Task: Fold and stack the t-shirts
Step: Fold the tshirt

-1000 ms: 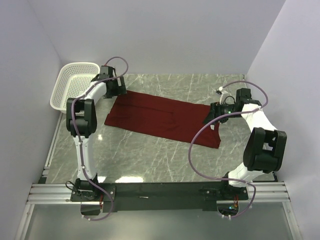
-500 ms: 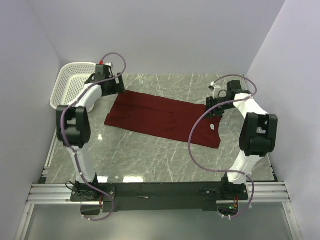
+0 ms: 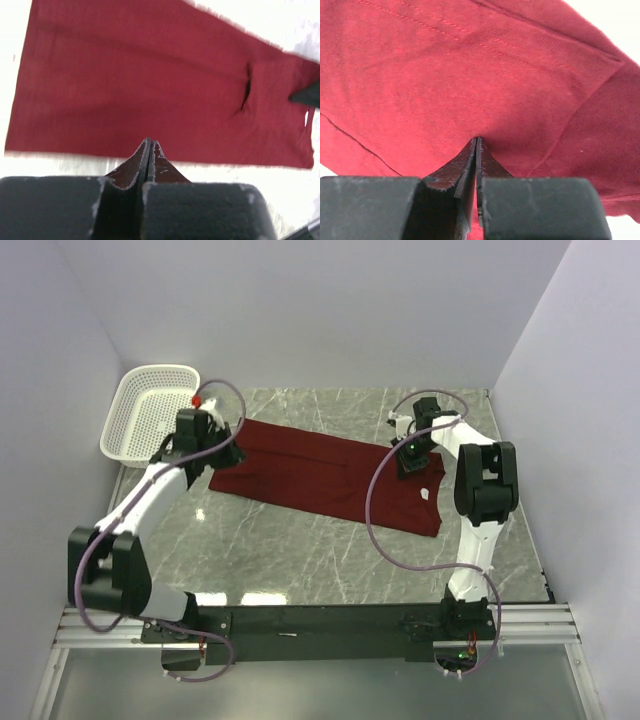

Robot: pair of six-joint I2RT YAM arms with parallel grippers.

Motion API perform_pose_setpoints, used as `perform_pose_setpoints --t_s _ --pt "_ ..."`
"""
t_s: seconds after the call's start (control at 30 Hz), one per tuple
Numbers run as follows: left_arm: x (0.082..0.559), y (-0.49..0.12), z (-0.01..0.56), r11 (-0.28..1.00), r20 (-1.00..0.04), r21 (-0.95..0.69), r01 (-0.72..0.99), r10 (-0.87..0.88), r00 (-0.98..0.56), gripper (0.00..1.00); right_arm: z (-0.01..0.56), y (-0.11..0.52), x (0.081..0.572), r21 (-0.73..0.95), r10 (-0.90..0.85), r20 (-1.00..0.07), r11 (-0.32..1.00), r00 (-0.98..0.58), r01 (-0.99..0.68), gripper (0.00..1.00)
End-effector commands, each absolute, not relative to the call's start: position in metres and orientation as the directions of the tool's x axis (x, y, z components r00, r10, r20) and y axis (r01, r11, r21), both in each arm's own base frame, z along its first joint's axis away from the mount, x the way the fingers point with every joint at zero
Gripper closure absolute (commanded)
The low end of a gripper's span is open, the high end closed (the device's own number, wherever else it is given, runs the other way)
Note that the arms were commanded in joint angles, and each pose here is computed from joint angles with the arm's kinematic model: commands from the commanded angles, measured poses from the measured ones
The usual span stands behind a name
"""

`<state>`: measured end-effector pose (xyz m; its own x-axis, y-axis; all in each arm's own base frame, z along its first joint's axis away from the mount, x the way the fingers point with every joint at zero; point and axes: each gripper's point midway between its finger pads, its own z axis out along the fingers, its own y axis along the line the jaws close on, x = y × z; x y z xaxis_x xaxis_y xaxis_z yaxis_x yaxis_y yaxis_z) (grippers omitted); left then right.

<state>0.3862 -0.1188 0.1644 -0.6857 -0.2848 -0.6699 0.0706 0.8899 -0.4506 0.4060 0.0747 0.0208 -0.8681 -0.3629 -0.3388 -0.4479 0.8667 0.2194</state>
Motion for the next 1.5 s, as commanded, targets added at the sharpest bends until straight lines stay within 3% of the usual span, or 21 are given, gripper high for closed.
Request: perform_pose_setpoints --t_s 0.0,0.13,0.27,0.57,0.8,0.9,0.97,1.0,1.03,1.17,1.23,1.3,1.47 --pt "0.365 -0.116 0.196 0.876 -0.721 -0.469 0.111 -0.307 -0.621 0.99 0.027 0.061 0.422 0.119 -0.384 -0.311 0.892 -0.869 -0.437 0.92" --pt "0.335 -0.112 0.204 0.868 -0.728 -0.482 0.117 -0.323 -0.604 0.98 0.015 0.055 0.435 0.063 -0.415 -0.261 0.893 -0.871 -0.445 0.94" --pt "0.311 -0.111 0.199 0.855 -0.718 -0.506 0.111 -0.346 -0.604 0.9 0.013 0.052 0.451 -0.001 -0.45 -0.223 0.887 -0.865 -0.462 0.95" --pt "0.281 -0.111 0.196 0.823 -0.696 -0.56 0.092 -0.407 -0.592 0.84 0.021 0.088 0.51 -0.126 -0.534 -0.265 0.845 -0.803 -0.52 0.96" --pt "0.283 -0.118 0.18 0.804 -0.652 -0.589 0.08 -0.414 -0.635 0.85 0.045 0.134 0.561 -0.298 -0.567 -0.402 0.823 -0.718 -0.483 0.96" --pt "0.287 -0.118 0.17 0.809 -0.64 -0.584 0.061 -0.414 -0.647 0.87 0.066 0.138 0.56 -0.277 -0.523 -0.483 0.852 -0.703 -0.444 0.9" --pt "0.291 -0.116 0.158 0.821 -0.632 -0.57 0.032 -0.413 -0.655 0.88 0.123 0.145 0.564 -0.272 -0.484 -0.622 0.871 -0.616 -0.41 0.82" --pt "0.293 -0.116 0.153 0.824 -0.625 -0.566 0.018 -0.414 -0.662 0.89 0.109 0.144 0.546 -0.253 -0.488 -0.6 0.867 -0.634 -0.429 0.8" --pt "0.296 -0.115 0.139 0.836 -0.607 -0.549 -0.013 -0.409 -0.682 0.89 0.144 0.146 0.538 -0.241 -0.472 -0.657 0.87 -0.588 -0.43 0.77" --pt "0.318 -0.114 0.112 0.875 -0.579 -0.473 -0.103 -0.397 -0.712 0.99 0.159 0.168 0.485 -0.1 -0.453 -0.709 0.823 -0.54 -0.559 0.72" --pt "0.329 -0.117 0.094 0.891 -0.563 -0.435 -0.13 -0.382 -0.733 0.99 0.187 0.172 0.466 -0.084 -0.436 -0.754 0.805 -0.491 -0.587 0.69" --pt "0.35 -0.118 0.099 0.895 -0.597 -0.424 -0.137 -0.39 -0.701 0.99 0.18 0.175 0.441 -0.037 -0.433 -0.752 0.78 -0.497 -0.624 0.69" --pt "0.376 -0.126 0.067 0.91 -0.564 -0.377 -0.174 -0.374 -0.736 1.0 0.194 0.175 0.386 0.019 -0.416 -0.778 0.732 -0.47 -0.681 0.67"
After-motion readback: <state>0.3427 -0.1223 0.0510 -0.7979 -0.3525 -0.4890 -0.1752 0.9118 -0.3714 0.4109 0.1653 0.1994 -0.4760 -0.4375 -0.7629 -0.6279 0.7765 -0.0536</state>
